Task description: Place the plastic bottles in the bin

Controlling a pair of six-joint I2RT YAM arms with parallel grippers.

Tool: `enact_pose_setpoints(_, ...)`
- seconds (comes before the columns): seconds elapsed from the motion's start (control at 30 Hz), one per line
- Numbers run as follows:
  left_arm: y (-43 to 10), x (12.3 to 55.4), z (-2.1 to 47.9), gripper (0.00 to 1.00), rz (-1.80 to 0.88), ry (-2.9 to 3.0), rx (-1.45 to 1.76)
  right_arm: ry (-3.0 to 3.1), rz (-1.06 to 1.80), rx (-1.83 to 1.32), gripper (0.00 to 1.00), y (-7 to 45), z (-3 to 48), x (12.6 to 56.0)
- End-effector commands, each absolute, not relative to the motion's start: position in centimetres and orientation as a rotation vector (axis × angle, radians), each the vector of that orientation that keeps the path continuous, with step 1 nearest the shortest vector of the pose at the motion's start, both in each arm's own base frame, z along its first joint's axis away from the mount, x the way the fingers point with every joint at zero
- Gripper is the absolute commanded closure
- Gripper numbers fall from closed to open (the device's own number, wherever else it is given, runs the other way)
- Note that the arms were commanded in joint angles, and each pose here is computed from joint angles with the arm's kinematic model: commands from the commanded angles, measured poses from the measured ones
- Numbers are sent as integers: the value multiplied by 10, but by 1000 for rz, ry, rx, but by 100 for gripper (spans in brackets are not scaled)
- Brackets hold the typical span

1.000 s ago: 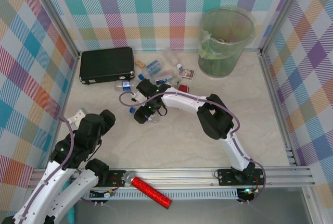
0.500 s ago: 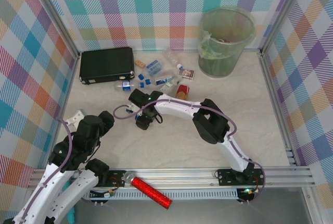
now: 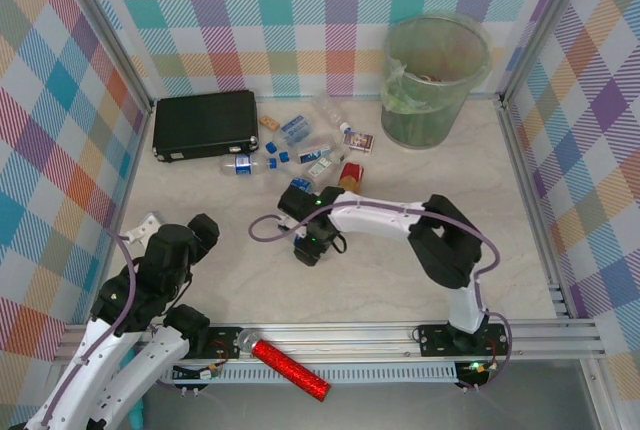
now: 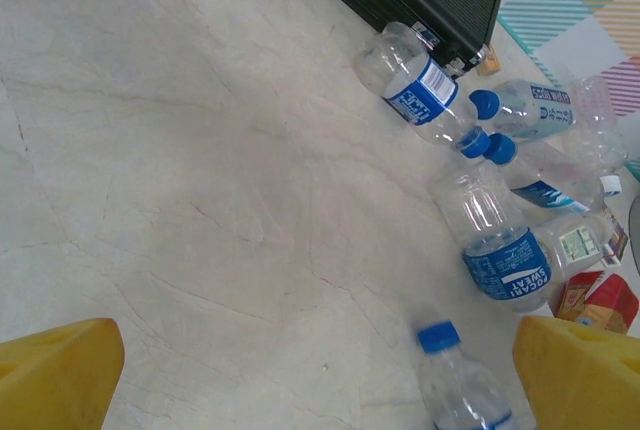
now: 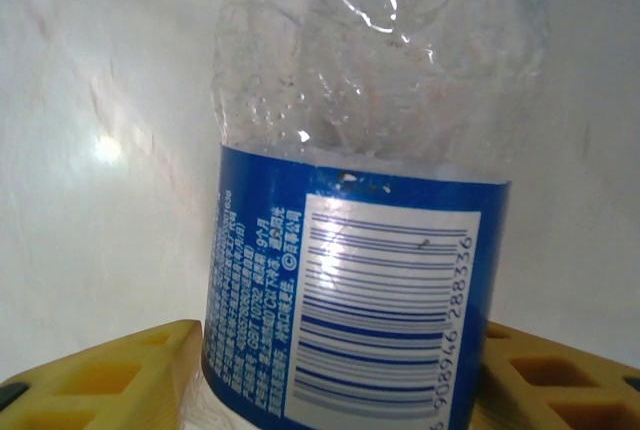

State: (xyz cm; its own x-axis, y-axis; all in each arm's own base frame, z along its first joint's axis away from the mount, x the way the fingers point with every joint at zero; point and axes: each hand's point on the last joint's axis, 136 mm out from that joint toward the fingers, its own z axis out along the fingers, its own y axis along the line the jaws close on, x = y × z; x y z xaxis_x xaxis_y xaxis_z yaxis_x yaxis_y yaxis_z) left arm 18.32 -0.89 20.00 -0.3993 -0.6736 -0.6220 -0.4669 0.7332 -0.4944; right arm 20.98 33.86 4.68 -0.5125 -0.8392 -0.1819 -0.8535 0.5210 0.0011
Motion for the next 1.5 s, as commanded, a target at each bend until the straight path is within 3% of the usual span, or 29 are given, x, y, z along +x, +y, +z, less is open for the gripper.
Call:
enact_pose_setpoints(0.0,-14,191,203,0,-317,2063,-826,2698,157,-1421,42,313,52,186)
enact_pose_setpoints(0.27,-24,199,202,0,-336,2092,-782,2811,124,-1401,37,285,39,164)
enact_pose_setpoints(0.5,-30,198,204,0,-346,2127,-713,2808,115,-1387,22,302,41,177)
enact_pose_setpoints(0.7,-29,195,200,0,-330,2146,-700,2810,99,-1406,20,318,39,190)
enact_pose_setpoints(0.93,-31,193,202,0,-333,2159,-668,2842,83,-1432,26,321,27,197)
enact_pose_setpoints(1.13,-37,193,207,0,-360,2174,-619,2834,109,-1406,42,325,31,199)
enact_pose_setpoints(1.47,-53,198,221,0,-457,2167,-558,2656,265,-1238,45,334,88,218)
